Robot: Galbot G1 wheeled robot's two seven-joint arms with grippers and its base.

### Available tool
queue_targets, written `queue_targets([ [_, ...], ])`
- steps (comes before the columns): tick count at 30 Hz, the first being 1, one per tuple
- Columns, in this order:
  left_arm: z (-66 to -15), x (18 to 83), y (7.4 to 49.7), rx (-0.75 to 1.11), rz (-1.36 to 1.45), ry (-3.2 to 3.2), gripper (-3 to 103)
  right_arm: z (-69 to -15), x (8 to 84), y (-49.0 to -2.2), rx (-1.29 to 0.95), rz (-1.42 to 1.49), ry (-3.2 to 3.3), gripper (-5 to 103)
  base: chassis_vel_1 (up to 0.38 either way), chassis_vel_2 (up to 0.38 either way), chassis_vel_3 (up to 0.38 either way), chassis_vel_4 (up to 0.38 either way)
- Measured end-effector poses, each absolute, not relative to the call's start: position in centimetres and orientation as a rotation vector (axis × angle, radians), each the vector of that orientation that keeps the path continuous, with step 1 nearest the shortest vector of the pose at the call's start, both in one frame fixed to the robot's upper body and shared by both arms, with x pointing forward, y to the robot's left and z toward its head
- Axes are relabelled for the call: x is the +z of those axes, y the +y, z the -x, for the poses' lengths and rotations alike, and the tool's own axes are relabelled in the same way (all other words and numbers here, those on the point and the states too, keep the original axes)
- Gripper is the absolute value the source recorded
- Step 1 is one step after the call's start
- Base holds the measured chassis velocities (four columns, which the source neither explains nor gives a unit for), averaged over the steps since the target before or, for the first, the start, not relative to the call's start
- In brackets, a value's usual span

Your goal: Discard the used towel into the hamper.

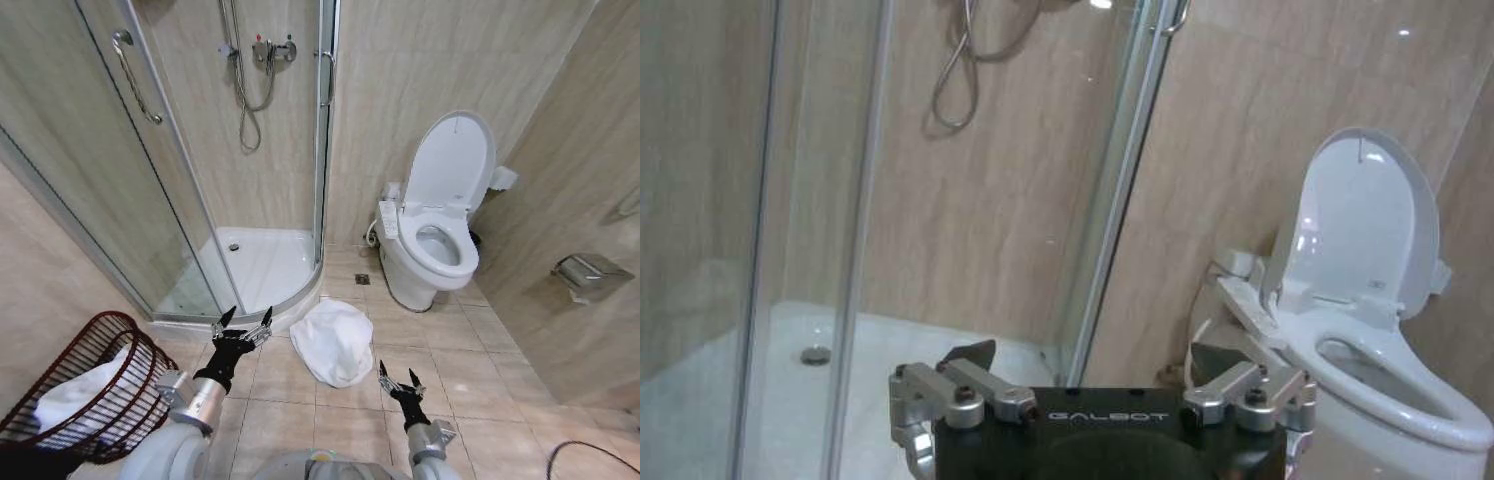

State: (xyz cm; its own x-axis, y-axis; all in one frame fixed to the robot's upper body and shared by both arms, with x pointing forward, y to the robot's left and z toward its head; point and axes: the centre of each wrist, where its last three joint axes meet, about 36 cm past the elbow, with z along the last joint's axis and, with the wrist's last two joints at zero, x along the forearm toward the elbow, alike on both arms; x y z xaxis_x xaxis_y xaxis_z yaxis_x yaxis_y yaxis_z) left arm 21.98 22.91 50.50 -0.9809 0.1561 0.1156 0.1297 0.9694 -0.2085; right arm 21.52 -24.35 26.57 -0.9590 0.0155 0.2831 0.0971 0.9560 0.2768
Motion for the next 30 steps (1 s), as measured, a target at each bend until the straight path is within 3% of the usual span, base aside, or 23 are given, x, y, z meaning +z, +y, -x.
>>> queue_targets([
  [9,-22.0,50.5,22.9,0.303,0.218,-2.987,99,-21.1,27.8,-24.5,-0.333,0.061,-2.895,100,0.0,0.0,0.0,0.0],
  [17,-22.0,50.5,22.9,0.303,0.218,-2.987,99,-20.2,27.0,-25.4,-0.359,0.101,-2.887,100,0.0,0.0,0.0,0.0],
  [22,-22.0,50.5,22.9,0.303,0.218,-2.987,99,-20.7,28.9,-25.2,-0.532,0.104,-2.859,100,0.0,0.0,0.0,0.0],
  [30,-22.0,50.5,22.9,0.303,0.218,-2.987,99,-21.6,29.1,-24.8,-0.512,0.082,-2.87,100,0.0,0.0,0.0,0.0],
])
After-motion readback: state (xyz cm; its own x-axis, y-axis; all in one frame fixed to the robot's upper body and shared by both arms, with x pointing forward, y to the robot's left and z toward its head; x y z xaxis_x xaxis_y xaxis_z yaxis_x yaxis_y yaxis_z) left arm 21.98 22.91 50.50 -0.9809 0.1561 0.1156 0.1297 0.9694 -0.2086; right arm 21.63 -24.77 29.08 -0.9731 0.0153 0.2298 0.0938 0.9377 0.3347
